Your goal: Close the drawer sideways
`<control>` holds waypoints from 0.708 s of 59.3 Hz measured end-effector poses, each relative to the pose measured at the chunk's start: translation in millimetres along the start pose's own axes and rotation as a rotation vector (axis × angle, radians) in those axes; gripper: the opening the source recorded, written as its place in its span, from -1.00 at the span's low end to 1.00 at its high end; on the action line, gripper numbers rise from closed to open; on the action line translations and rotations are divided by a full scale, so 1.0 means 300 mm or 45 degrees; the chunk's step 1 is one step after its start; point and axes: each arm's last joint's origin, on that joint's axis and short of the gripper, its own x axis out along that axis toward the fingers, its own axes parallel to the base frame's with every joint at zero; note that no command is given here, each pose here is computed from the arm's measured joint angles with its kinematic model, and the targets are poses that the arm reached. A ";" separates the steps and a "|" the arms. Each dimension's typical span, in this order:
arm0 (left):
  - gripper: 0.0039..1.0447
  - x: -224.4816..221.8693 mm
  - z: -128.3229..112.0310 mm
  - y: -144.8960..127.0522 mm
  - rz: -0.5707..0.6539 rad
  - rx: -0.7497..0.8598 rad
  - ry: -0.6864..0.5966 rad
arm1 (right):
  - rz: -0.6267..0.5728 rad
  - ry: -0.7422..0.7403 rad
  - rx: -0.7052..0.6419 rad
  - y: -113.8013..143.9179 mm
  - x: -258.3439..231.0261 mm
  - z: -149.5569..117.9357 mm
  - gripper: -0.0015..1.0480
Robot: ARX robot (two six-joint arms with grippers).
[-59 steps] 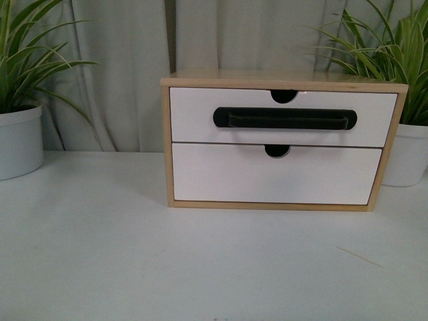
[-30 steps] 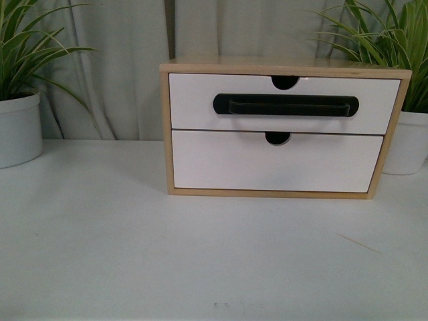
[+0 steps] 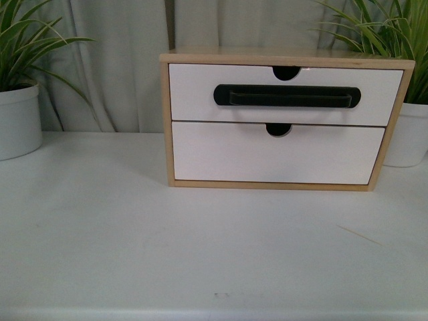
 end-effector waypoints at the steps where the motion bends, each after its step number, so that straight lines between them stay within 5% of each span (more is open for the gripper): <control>1: -0.80 0.000 0.000 0.000 0.000 0.000 0.000 | 0.000 0.000 0.000 0.000 0.000 0.000 -0.75; 29: 0.85 0.000 0.000 0.000 0.000 0.000 0.000 | 0.000 0.000 0.001 0.000 0.000 0.000 0.86; 42: 0.89 0.000 0.000 0.000 0.000 0.002 0.000 | 0.000 0.000 0.002 0.000 0.000 0.000 0.83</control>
